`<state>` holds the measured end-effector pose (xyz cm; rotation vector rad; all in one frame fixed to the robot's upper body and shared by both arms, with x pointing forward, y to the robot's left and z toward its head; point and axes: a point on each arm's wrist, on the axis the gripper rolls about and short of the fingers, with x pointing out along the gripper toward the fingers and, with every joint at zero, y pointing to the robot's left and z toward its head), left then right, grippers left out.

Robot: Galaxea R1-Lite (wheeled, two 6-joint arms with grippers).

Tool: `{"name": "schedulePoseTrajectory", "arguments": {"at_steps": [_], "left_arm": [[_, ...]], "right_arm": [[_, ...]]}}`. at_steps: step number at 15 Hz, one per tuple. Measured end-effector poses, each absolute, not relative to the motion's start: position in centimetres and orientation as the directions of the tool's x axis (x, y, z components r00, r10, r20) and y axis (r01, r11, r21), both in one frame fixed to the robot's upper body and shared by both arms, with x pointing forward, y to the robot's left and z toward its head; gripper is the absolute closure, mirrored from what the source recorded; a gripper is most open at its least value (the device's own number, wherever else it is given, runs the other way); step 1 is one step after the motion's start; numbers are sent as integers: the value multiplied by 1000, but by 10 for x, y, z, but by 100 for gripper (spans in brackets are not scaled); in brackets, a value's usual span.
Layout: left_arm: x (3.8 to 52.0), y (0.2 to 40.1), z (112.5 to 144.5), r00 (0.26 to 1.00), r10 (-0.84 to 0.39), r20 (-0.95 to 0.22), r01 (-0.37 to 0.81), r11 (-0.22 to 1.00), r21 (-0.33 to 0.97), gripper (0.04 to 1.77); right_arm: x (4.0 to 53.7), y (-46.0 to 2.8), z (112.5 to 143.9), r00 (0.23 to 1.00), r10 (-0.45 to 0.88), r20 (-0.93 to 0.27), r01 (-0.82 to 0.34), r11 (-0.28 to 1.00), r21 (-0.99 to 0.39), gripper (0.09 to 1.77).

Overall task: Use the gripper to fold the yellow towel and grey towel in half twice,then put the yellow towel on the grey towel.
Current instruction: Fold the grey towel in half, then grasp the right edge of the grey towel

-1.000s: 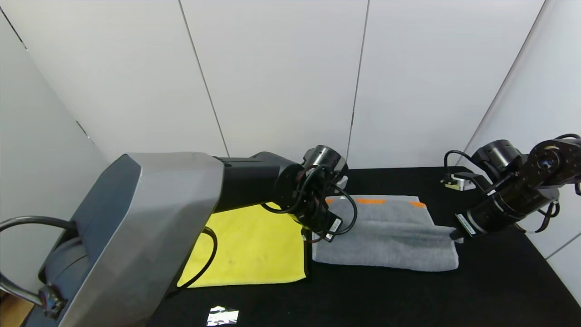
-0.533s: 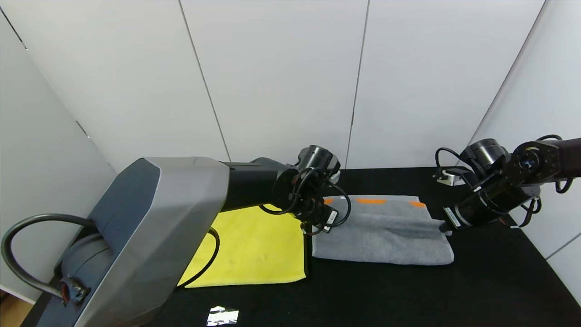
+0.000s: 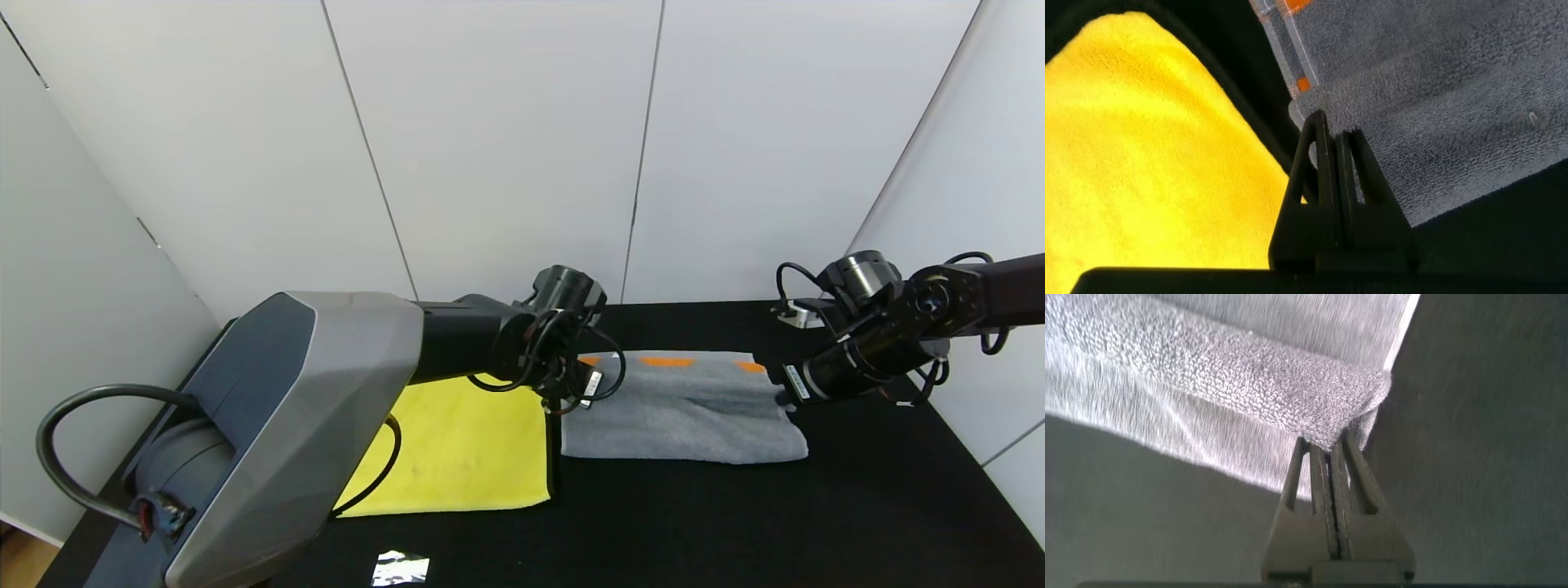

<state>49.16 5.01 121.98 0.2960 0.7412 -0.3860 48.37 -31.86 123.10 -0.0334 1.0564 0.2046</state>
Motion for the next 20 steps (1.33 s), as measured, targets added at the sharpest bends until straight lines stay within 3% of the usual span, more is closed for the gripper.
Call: {"name": "schedulePoseTrajectory", "arguments": {"at_steps": [4,5,8,11,15,20], "left_arm": [[492,50,1218,670,-232,-705,440,889,126,170],[491,50,1218,669,-231,-707,441,889,127,170],[490,51,1218,660,-236,-713,451,884,124,120],[490,51,1220,663,-242,-708,452,884,121,84],[489,50,1224,665,-249,-704,454,883,117,54],[481,55,1229,649,-234,-724,448,887,116,33]], "right_arm": [[489,-318,1225,489,151,-859,-182,981,69,173],[490,-318,1223,490,149,-859,-181,981,67,158],[492,-319,1220,500,147,-853,-179,982,64,114],[492,-318,1220,503,148,-852,-160,984,77,82],[491,-318,1221,501,150,-853,-157,984,81,55],[487,-318,1224,486,150,-861,-102,988,115,36]]}}
